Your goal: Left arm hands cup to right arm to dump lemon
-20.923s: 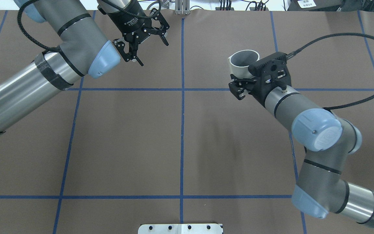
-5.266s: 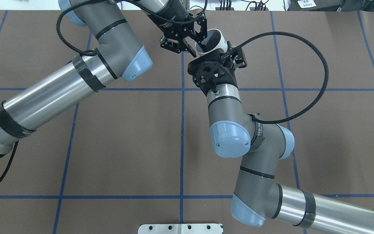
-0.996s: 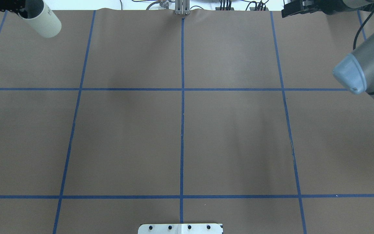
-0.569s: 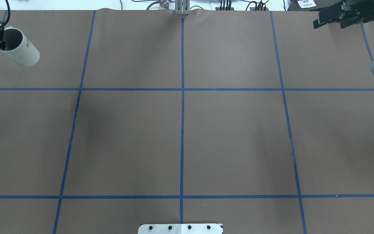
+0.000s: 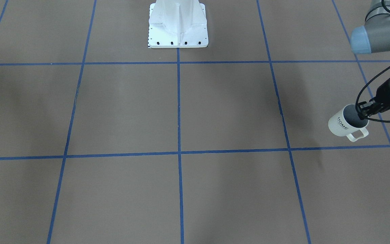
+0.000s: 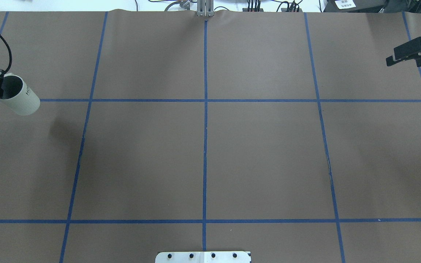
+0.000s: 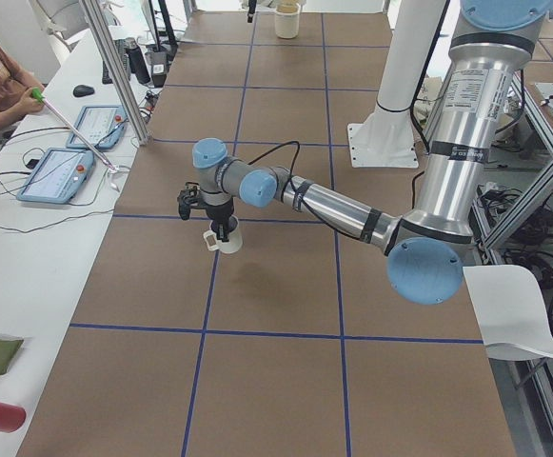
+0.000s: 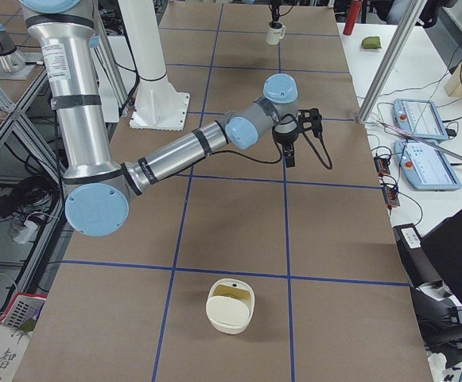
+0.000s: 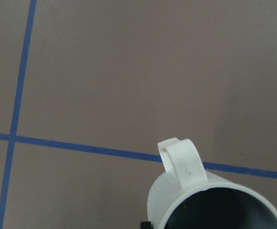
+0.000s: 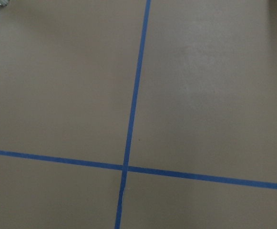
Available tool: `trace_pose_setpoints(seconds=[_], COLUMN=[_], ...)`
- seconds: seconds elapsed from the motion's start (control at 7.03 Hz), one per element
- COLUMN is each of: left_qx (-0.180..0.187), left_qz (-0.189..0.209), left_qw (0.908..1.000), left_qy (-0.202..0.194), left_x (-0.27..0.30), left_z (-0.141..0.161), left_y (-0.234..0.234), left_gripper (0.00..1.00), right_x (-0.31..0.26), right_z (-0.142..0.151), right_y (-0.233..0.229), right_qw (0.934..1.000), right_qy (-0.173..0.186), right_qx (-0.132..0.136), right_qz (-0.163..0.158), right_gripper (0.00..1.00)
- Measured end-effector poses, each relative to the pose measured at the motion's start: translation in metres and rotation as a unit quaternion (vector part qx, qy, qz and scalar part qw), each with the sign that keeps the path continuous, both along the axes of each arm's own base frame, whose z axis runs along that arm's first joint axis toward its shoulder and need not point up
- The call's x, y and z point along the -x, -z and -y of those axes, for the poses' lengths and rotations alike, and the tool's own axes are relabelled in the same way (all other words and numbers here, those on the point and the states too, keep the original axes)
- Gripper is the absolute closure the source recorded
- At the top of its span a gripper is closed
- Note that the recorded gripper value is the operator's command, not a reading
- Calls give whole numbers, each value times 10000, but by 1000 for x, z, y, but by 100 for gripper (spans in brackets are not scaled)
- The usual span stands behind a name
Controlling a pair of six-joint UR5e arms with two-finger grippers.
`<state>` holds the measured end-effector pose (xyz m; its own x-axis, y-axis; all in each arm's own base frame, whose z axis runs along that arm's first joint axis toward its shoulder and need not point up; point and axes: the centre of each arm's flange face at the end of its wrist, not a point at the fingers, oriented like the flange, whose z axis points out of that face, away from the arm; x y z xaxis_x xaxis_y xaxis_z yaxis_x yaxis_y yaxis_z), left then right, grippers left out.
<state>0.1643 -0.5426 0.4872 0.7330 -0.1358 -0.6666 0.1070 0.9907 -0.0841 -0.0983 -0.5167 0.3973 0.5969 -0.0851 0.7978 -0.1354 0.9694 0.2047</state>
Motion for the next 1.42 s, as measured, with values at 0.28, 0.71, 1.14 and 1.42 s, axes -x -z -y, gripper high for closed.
trace_pose_setpoints(seconds=[0.28,0.71,1.14,1.42], left_qx=[172,345,447,454], left_qz=[6,81,134,150], left_qw=[9998,9989,9979,9977], left_qy=[-138,-309,-447,-481], left_x=[-23,-31,-42,-40], left_z=[-30,-52,-59,-64], left_y=[-5,-27,-39,-42], left_gripper=[100,100,3,0], right_x=[-4,-5,-5,-15], right_z=[-17,-25,-25,-22], right_y=[-17,-30,-35,-27], right_qw=[9999,9997,9990,9992], right_qy=[45,83,25,-89], right_qx=[105,198,392,343], right_qz=[-63,-114,-195,-183], right_gripper=[0,0,0,0])
